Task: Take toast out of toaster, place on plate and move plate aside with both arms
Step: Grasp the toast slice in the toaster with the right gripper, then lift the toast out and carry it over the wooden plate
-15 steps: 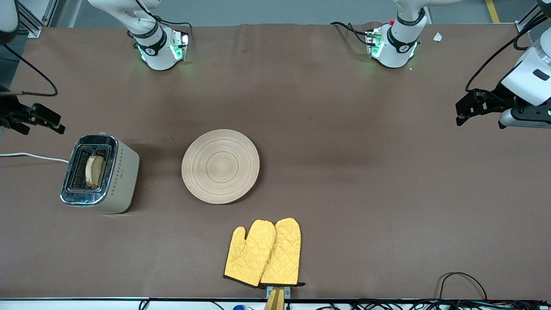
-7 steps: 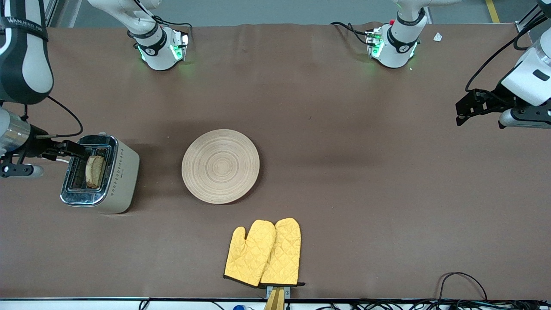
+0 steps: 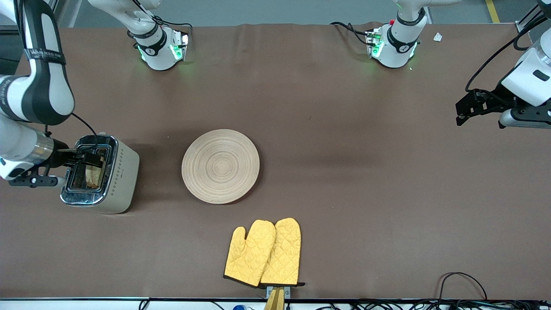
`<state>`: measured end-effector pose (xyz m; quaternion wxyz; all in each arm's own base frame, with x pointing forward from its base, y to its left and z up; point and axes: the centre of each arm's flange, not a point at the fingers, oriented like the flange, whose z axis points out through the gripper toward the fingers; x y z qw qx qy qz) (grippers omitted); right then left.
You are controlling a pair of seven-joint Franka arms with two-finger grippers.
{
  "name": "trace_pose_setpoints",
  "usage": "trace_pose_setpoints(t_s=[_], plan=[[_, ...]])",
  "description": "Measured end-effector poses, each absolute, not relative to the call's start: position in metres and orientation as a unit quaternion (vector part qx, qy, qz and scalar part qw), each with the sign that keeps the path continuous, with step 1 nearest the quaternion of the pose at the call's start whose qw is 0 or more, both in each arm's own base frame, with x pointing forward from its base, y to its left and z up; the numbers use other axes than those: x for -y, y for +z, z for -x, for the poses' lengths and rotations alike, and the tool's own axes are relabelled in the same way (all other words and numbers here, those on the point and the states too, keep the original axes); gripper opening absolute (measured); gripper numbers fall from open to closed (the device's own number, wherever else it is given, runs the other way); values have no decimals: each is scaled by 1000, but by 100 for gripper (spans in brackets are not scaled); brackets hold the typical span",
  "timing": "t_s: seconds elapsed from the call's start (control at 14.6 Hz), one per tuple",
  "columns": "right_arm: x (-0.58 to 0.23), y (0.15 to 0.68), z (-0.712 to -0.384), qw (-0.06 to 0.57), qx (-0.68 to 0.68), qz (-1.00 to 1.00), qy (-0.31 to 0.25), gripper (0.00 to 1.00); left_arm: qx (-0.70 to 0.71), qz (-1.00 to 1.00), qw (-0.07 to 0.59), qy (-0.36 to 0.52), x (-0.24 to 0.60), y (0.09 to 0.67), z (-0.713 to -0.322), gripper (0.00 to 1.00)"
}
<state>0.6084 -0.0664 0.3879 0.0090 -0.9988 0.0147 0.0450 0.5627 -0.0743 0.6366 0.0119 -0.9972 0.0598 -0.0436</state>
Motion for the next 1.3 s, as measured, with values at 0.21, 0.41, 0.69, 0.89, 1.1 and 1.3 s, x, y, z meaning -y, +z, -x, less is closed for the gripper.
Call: trace_pose_setpoints(t_s=[0.21, 0.41, 0.69, 0.89, 1.1, 1.3], plan=[[73, 371, -607, 10, -20, 998, 58, 75, -60, 997, 12, -43, 74, 637, -563, 100], [74, 369, -607, 10, -22, 998, 62, 46, -60, 997, 12, -43, 74, 637, -563, 100], [70, 445, -623, 12, -17, 998, 55, 10, -59, 997, 12, -43, 74, 636, -563, 100], [37, 532, -619, 15, 3, 999, 37, 10, -59, 997, 12, -43, 74, 636, -563, 100], [-34, 554, -609, 45, 11, 998, 34, 10, -59, 997, 12, -43, 74, 636, -563, 100], [-96, 511, -609, 94, 25, 994, 51, 10, -59, 997, 12, -43, 74, 636, -563, 100]])
